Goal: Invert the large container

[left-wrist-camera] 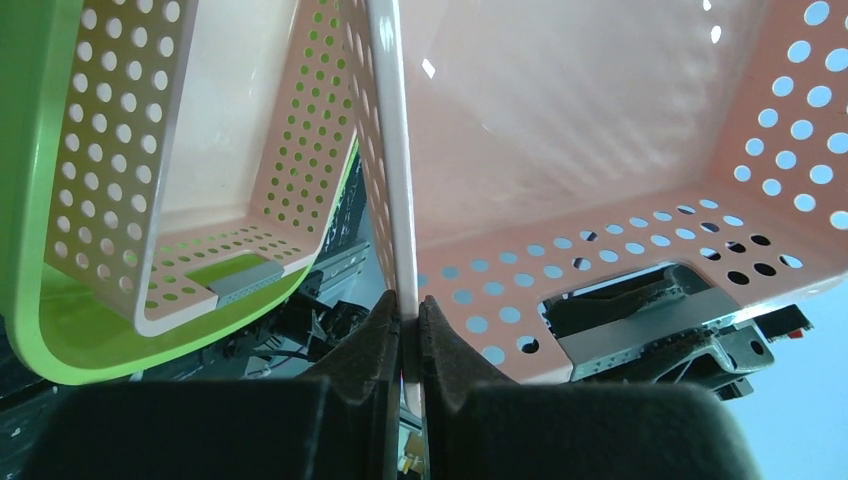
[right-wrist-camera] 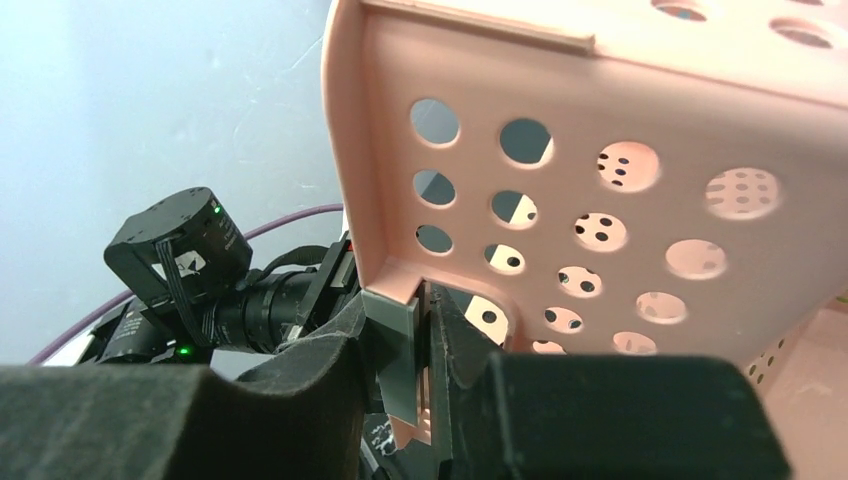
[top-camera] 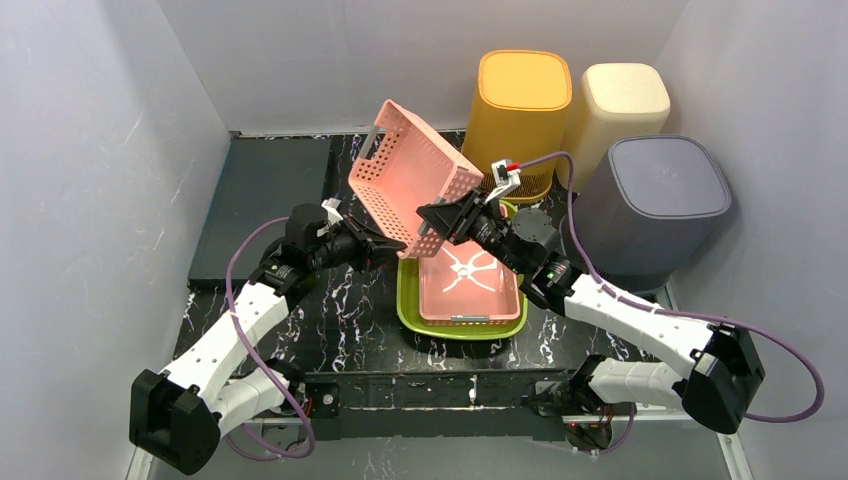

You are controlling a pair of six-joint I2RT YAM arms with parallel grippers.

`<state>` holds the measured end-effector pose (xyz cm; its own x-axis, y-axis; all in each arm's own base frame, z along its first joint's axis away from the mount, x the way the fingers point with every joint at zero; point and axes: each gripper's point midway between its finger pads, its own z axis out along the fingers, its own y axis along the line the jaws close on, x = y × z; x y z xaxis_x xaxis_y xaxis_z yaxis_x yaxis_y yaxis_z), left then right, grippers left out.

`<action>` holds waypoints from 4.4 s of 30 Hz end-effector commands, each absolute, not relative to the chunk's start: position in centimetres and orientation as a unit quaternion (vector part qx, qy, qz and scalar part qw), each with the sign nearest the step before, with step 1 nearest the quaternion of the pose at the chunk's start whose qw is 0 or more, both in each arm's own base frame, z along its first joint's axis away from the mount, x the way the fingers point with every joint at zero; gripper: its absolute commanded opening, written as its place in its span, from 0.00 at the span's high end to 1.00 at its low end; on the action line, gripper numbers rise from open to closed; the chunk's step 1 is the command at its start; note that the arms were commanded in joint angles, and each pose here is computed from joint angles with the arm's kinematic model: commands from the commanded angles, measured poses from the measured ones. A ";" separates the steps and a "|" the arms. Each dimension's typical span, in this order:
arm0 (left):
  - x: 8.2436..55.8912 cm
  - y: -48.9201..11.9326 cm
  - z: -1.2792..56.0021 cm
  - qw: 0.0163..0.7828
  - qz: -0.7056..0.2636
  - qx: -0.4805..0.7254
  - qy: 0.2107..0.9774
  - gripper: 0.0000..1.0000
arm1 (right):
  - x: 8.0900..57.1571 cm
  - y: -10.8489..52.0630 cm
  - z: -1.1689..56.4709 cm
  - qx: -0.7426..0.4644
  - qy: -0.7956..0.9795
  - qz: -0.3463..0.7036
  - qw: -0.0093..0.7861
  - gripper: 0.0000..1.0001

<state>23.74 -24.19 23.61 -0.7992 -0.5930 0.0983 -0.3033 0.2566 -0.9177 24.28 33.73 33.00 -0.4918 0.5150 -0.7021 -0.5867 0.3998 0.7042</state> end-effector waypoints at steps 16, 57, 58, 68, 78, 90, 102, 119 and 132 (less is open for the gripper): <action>21.8 -22.6 22.0 0.150 -0.485 -0.259 0.822 0.39 | 23.0 36.3 37.2 -0.129 0.653 0.488 0.564 0.99; 17.4 0.9 21.8 0.278 -0.038 -0.371 0.885 0.13 | 17.1 44.5 31.6 -0.475 0.564 0.107 0.667 0.99; 17.4 1.3 21.9 0.275 -0.036 -0.378 0.883 0.13 | 16.3 44.8 31.0 -0.492 0.557 0.105 0.661 0.99; 19.6 1.8 21.8 0.250 -0.125 -0.435 0.856 0.14 | 10.8 47.0 22.4 -0.626 0.536 0.093 0.559 0.99; 19.9 1.4 21.1 0.244 -0.149 -0.451 0.845 0.14 | 7.8 48.3 14.8 -0.679 0.561 0.128 0.456 0.91; 19.6 1.0 20.1 0.236 -0.158 -0.462 0.840 0.14 | 6.9 48.5 13.2 -0.645 0.617 0.156 0.422 0.48; 19.6 0.8 18.6 0.226 -0.165 -0.465 0.840 0.14 | 5.7 47.9 20.0 -0.552 0.621 0.285 0.478 0.19; 19.2 0.6 17.8 0.220 -0.162 -0.463 0.843 0.15 | 7.7 47.6 15.4 -0.585 0.638 0.136 0.483 0.14; 19.2 0.6 17.1 0.214 -0.164 -0.462 0.845 0.15 | 6.4 47.4 18.3 -0.553 0.573 0.130 0.591 0.12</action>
<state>19.49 0.72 17.52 -0.4689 -0.8565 -0.2158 -0.7161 0.5117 -0.4748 5.63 46.50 13.81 0.3337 -0.5849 -0.7393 -0.8189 0.2087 -0.5347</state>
